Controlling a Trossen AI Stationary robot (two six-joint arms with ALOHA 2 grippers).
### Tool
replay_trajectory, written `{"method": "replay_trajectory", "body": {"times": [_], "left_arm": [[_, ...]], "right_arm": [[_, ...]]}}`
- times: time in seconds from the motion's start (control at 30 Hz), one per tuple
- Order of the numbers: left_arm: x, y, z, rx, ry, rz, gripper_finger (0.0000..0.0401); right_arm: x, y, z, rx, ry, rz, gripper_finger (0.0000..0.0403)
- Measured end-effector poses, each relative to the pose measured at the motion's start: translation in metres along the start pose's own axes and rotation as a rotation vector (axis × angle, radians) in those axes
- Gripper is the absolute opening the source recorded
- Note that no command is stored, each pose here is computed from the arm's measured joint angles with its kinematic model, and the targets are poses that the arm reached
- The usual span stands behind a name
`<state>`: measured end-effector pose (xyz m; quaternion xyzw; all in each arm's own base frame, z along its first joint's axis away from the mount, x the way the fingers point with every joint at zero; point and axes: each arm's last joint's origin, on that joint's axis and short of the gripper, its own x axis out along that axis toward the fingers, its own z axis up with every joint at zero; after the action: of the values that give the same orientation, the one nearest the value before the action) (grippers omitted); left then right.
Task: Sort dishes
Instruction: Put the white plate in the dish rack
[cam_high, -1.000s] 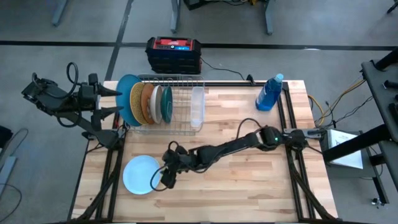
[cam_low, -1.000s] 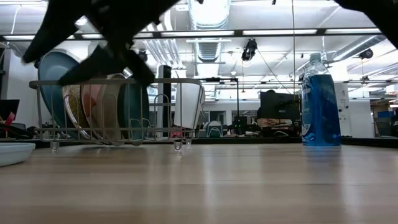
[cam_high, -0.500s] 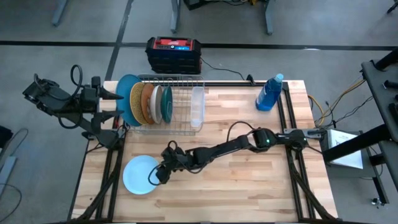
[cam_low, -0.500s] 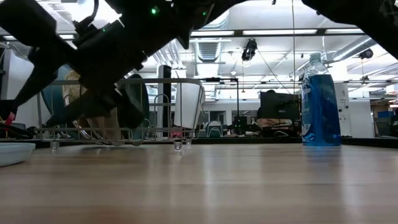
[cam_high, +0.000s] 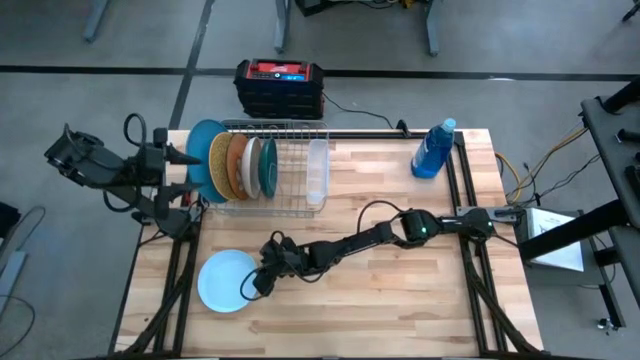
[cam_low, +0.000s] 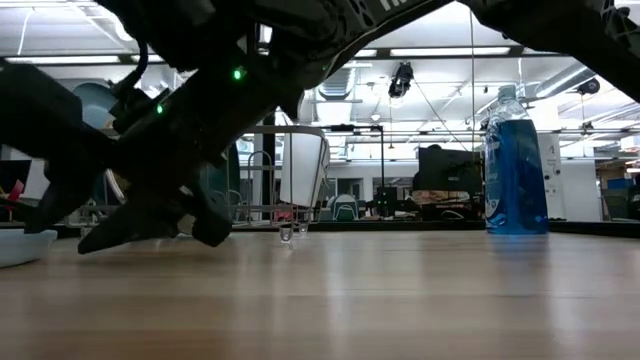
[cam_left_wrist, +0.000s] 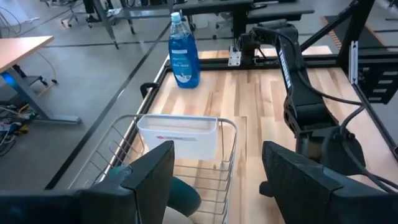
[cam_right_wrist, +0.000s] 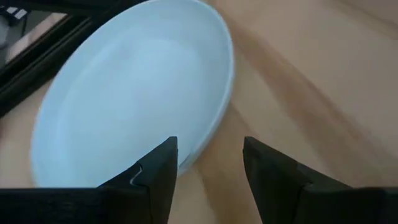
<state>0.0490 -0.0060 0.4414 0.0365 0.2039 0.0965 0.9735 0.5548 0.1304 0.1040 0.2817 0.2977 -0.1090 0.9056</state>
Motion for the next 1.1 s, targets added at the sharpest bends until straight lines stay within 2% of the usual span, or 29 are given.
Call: {"method": "replay_trajectory", "body": {"times": [0.4,0.67,0.87,1.0,1.1], "left_arm": [[0.005,-0.004,-0.001,-0.003,0.002,0.001,0.0233],[0.006,-0.004,-0.002,-0.026,0.004,0.002,0.0233],[0.012,-0.008,-0.007,-0.048,0.032,-0.006,0.0233],[0.018,-0.013,-0.011,-0.05,0.063,-0.039,0.0233],[0.023,-0.017,-0.011,-0.049,0.072,-0.046,0.0233]], "right_arm": [[0.018,-0.011,-0.011,-0.094,-0.015,-0.003,0.0122],[0.022,-0.01,-0.012,-0.207,-0.055,0.014,0.0011],[0.018,-0.001,-0.016,-0.309,-0.119,-0.031,0.0003],[0.006,0.013,-0.02,-0.422,-0.17,-0.118,0.0001],[-0.012,0.031,-0.02,-0.562,-0.232,-0.229,0.0001]]}}
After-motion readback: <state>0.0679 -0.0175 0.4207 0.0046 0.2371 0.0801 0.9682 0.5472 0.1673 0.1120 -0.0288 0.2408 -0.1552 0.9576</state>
